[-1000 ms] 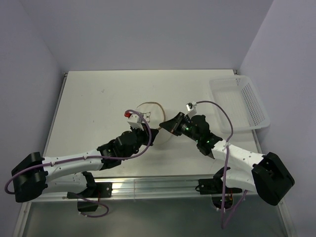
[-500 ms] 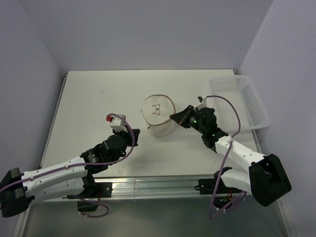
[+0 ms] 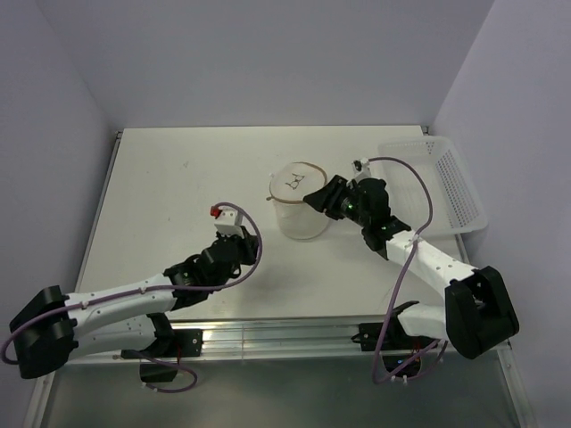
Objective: Place the bra in the laundry bag and zip it closed
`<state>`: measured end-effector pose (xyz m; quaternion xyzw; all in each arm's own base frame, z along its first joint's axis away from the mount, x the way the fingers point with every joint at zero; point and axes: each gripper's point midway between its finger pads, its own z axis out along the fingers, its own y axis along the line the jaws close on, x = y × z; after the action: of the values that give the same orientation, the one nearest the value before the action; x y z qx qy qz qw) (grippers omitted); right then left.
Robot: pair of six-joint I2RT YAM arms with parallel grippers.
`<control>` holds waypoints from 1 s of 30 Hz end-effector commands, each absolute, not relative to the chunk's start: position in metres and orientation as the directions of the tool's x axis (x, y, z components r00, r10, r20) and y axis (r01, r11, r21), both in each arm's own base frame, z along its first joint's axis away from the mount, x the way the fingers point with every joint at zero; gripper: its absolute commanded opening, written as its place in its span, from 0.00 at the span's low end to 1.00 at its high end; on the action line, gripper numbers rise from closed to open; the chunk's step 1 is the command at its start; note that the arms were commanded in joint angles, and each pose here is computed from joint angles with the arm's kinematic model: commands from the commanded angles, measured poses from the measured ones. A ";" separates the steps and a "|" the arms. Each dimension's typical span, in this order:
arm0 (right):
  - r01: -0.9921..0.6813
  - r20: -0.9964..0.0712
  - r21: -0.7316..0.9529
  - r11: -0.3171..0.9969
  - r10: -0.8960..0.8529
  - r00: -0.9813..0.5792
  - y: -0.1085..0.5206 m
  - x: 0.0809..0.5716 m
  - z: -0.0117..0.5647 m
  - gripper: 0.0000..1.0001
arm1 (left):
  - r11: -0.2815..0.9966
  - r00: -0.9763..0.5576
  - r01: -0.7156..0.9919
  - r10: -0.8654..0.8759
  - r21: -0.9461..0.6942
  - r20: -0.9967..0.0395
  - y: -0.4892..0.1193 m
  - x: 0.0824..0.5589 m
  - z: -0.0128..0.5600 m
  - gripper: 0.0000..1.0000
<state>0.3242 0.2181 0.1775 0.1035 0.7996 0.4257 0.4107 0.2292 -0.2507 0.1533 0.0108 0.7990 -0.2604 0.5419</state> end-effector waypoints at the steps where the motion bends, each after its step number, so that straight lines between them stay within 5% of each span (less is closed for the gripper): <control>1: -0.185 -0.602 0.744 0.643 0.524 -0.602 0.207 0.328 0.181 0.56 | 0.814 -0.378 0.367 -0.312 -0.451 -0.872 -0.274 0.250 0.185 0.09; 3: -0.183 -0.608 0.735 0.653 0.516 -0.603 0.205 0.325 0.179 0.77 | 0.826 -0.362 0.378 -0.285 -0.419 -0.888 -0.278 0.259 0.185 0.21; 6: -0.171 -0.608 0.729 0.662 0.512 -0.606 0.201 0.318 0.173 0.89 | 0.835 -0.356 0.367 -0.282 -0.411 -0.891 -0.273 0.280 0.183 0.47; 9: -0.160 -0.596 0.735 0.659 0.515 -0.616 0.201 0.306 0.166 0.93 | 0.826 -0.346 0.370 -0.302 -0.425 -0.888 -0.269 0.297 0.185 0.55; 19: -0.214 -0.541 0.801 0.559 0.523 -0.659 0.233 0.295 0.175 0.84 | 0.752 -0.299 0.573 -0.178 -0.326 -0.938 -0.293 0.324 0.197 0.45; 30: -0.233 -0.561 0.780 0.580 0.484 -0.672 0.238 0.303 0.182 0.84 | 0.753 -0.315 0.612 -0.048 -0.242 -0.948 -0.302 0.354 0.177 0.50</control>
<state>0.2942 0.2307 0.1578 0.0996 0.8102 0.4369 0.3778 0.3501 -0.2913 0.1573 0.1512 0.7755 -0.2875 0.5414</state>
